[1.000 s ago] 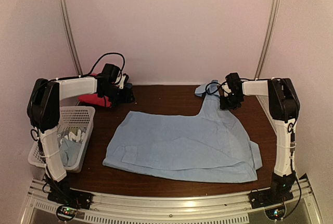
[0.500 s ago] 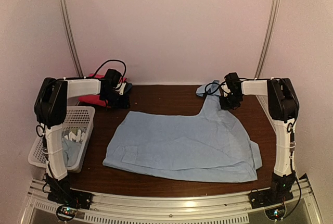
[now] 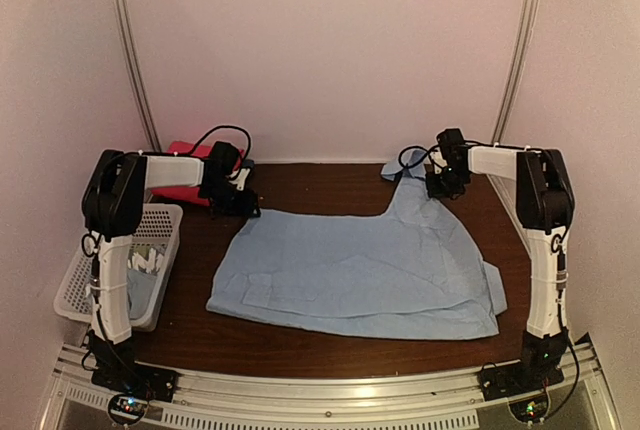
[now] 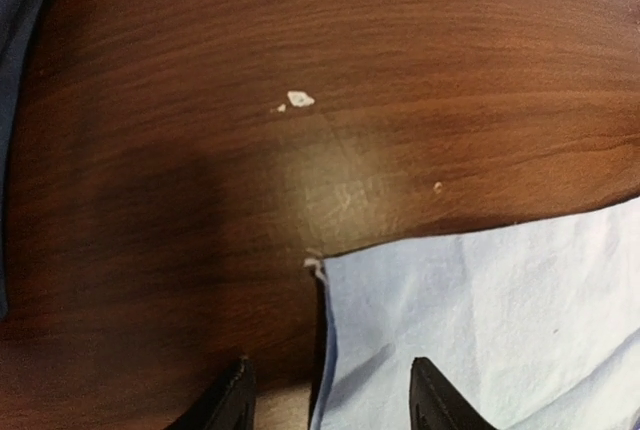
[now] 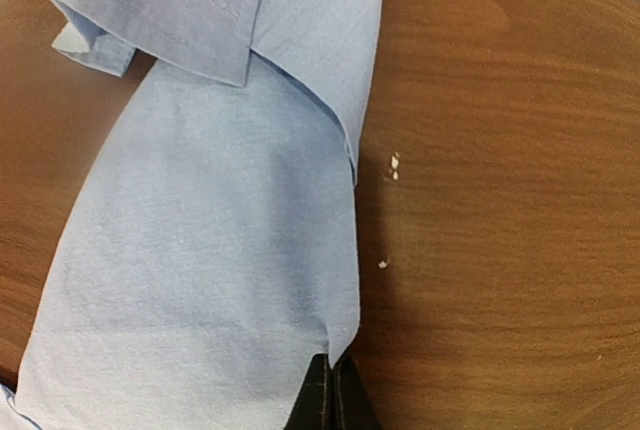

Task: Fold and stack the mixed laundry pile
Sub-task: Pick up the 1/3-folded shirt from the center of the board.

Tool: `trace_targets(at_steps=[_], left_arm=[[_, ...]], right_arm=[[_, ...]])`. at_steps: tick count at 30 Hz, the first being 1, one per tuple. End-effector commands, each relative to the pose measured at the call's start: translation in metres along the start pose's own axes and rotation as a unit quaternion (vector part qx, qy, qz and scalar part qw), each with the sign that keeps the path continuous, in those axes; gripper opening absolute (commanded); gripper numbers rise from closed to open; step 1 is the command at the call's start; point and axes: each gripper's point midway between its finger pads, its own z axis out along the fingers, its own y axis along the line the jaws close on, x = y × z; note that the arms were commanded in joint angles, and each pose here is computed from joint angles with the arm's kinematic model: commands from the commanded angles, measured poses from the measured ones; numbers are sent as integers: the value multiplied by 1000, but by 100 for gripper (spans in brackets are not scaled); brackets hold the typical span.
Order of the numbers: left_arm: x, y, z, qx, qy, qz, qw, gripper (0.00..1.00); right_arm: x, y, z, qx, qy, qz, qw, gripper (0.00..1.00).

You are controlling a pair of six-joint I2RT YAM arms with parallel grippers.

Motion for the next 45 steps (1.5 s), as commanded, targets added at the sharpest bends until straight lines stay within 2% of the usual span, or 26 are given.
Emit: trace_targets(at_steps=[1, 4, 15, 20, 26, 36, 45], left_arm=[[-30, -9, 3, 28, -37, 8, 999, 54], [-34, -12, 8, 38, -38, 11, 999, 53], [-26, -8, 35, 41, -21, 27, 999, 39], [-23, -10, 37, 48, -17, 31, 998, 25], [-40, -12, 20, 39, -42, 38, 998, 0], [-74, -21, -42, 24, -133, 48, 990, 0], [-66, -24, -60, 28, -146, 46, 988, 0]], right_arm=[[-11, 3, 7, -5, -3, 0, 1000, 0], [-15, 4, 9, -6, -6, -1, 1000, 0], [-28, 11, 10, -17, -16, -6, 1000, 0], [-31, 12, 10, -19, -19, -6, 1000, 0], [-38, 15, -1, -23, -26, -6, 999, 0], [-50, 15, -47, -27, -58, -6, 998, 0], [-39, 21, -72, -43, -66, 2, 997, 0]])
